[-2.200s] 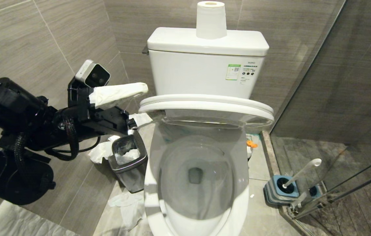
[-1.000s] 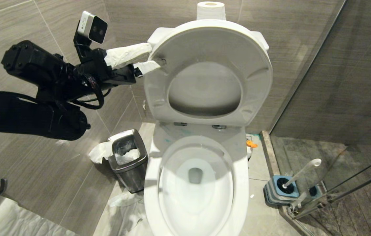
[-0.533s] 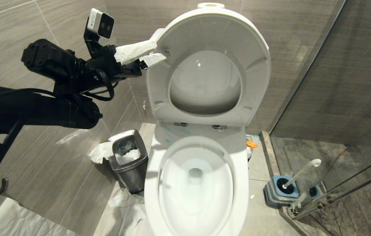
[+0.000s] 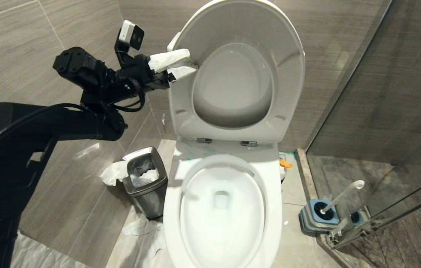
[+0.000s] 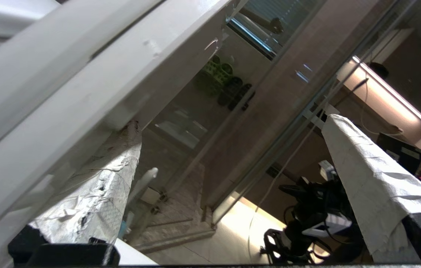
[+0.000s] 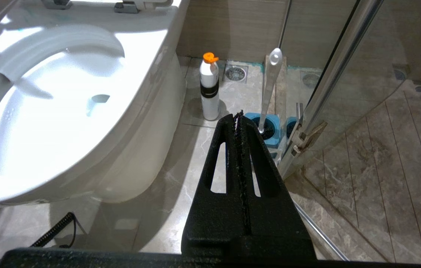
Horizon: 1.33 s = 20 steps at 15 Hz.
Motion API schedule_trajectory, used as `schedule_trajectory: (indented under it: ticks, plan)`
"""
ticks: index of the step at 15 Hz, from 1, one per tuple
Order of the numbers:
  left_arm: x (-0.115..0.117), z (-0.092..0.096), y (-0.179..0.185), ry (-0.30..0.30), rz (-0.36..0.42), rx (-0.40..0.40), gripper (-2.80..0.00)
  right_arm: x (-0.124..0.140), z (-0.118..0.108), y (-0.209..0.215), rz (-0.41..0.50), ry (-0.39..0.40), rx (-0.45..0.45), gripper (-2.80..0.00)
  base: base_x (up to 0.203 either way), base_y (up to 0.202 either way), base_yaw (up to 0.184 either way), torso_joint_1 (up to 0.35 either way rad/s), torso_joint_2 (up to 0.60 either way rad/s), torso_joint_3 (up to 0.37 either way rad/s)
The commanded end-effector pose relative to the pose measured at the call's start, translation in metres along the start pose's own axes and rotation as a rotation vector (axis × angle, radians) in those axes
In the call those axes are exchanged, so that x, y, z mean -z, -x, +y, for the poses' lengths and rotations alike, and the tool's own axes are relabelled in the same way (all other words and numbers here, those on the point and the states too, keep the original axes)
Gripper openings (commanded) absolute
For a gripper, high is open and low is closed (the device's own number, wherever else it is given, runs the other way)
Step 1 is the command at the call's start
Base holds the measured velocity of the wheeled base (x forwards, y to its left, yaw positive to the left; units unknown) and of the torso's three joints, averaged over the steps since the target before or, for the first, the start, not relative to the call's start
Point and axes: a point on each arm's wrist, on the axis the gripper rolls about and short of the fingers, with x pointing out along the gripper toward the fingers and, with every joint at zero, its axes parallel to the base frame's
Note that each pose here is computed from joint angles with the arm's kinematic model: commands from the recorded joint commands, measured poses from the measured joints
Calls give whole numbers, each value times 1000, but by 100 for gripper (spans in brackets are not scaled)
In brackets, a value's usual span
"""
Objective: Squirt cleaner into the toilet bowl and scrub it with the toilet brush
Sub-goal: Use the left hand to lift the toilet lid slightly
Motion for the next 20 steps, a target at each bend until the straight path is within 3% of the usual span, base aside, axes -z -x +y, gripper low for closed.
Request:
schedule_trajectory:
  ticks: [1,5,7,12,15,20]
  plan:
    - [5,20,3,14,-18,-20,0,0,0,0,1,-1,-1,-280,0,0,0,0,0,0]
    - [13,31,5,47,-38,-45,0,0,0,0,2,-1,-1,-280,0,0,0,0,0,0]
    - [18,38,6,30,-46,-60,0,0,0,0,1,-1,-1,-280,0,0,0,0,0,0]
    - [40,71,21,-42,-39,-175,0,0,0,0,1,0,-1,-280,0,0,0,0,0,0]
    - [49,80,21,-53,-93,-235,0,0,0,0,1,0,-1,-280,0,0,0,0,0,0]
    - [56,91,22,-160,-113,-351,0,0,0,0,1,0,-1,-280,0,0,0,0,0,0]
